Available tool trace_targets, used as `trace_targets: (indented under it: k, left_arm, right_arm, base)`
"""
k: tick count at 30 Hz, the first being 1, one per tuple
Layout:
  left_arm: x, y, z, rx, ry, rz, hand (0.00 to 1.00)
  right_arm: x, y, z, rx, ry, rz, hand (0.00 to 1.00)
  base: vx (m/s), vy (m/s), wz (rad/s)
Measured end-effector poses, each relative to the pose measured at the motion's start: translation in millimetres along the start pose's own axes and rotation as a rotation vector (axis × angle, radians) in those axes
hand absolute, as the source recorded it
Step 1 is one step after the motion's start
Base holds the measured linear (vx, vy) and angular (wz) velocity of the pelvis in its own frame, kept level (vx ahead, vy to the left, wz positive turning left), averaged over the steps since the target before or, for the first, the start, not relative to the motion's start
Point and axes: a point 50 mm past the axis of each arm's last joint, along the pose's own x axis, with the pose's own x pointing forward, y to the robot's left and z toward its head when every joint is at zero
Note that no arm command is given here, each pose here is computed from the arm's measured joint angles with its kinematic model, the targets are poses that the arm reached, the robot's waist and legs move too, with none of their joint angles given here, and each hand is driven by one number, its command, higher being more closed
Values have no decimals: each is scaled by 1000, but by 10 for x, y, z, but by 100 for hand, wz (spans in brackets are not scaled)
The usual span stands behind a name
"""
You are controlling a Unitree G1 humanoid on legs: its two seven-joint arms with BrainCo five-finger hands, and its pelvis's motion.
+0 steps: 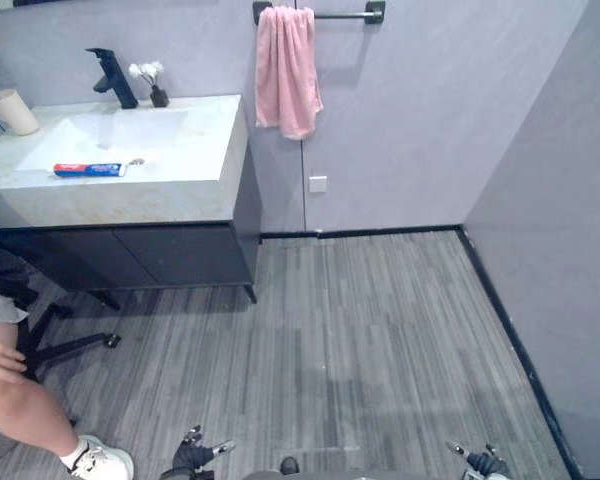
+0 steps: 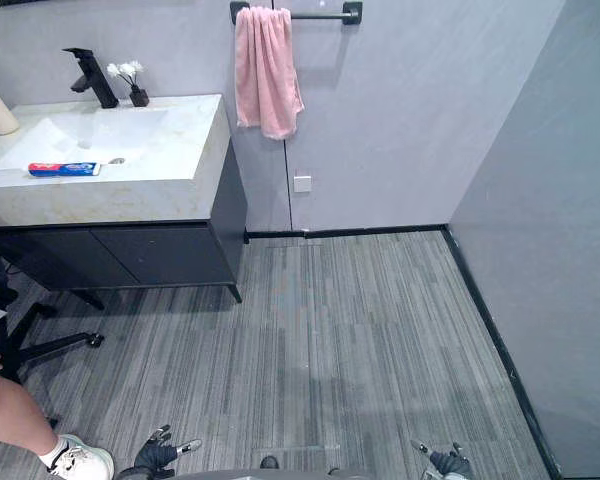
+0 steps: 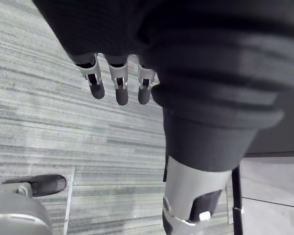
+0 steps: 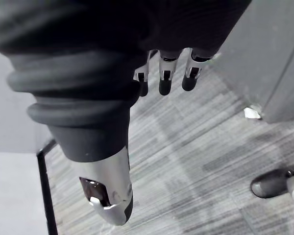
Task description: Organize washtable
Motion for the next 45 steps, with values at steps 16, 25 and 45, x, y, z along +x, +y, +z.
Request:
trace_targets:
  k: [16, 25, 45]
  left_arm:
    - [23, -153, 331, 72, -149, -74, 0]
    - [-30, -241, 653, 70, -303, -117, 0]
    - [-68, -555, 854, -5, -376, -203, 0]
  right_arm:
    - [1, 238, 447, -184, -209, 165, 0]
    - [-55, 427, 710, -221, -325, 231, 0]
    - [-138, 461, 985, -236, -463, 246, 0]
  base:
    - [43, -10, 1]
    - [72, 100, -11]
    - [442, -84, 8]
